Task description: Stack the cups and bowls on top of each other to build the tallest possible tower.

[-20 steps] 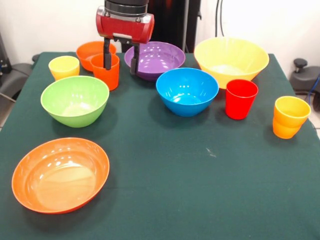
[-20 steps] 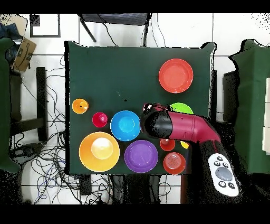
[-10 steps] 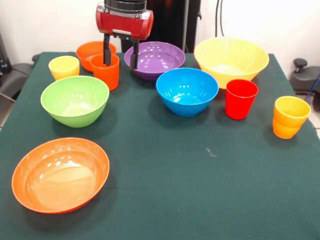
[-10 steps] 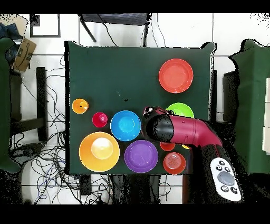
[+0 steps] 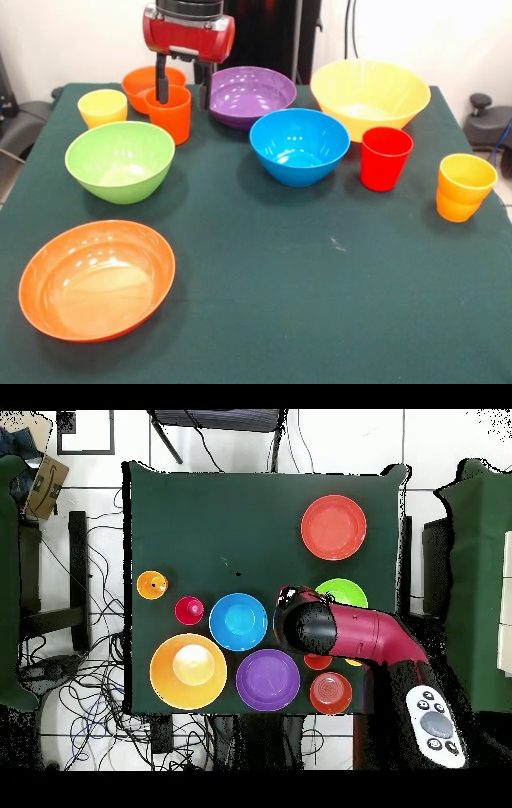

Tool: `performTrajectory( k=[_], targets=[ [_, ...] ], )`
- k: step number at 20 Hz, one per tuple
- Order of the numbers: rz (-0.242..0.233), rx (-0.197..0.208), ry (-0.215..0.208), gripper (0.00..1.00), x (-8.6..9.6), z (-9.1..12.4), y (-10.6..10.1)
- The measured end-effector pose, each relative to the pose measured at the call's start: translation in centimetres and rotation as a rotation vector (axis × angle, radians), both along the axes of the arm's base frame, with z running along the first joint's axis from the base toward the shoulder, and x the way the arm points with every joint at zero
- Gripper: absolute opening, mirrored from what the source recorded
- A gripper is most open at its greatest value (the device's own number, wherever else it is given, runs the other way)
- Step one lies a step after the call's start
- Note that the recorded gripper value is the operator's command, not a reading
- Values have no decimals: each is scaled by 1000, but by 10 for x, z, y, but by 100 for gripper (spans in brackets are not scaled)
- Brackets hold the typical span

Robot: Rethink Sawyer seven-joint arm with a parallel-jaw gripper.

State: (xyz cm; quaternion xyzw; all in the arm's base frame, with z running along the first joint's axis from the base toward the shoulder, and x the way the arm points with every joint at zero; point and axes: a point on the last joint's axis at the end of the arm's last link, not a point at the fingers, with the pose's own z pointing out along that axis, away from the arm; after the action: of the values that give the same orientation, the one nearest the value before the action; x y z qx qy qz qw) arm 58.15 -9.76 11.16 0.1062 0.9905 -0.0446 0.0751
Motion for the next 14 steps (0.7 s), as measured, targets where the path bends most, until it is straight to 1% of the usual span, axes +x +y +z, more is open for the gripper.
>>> performTrajectory(
  k=[14],
  targets=[
    [3,13,-7,100,4,0,2]
  ],
)
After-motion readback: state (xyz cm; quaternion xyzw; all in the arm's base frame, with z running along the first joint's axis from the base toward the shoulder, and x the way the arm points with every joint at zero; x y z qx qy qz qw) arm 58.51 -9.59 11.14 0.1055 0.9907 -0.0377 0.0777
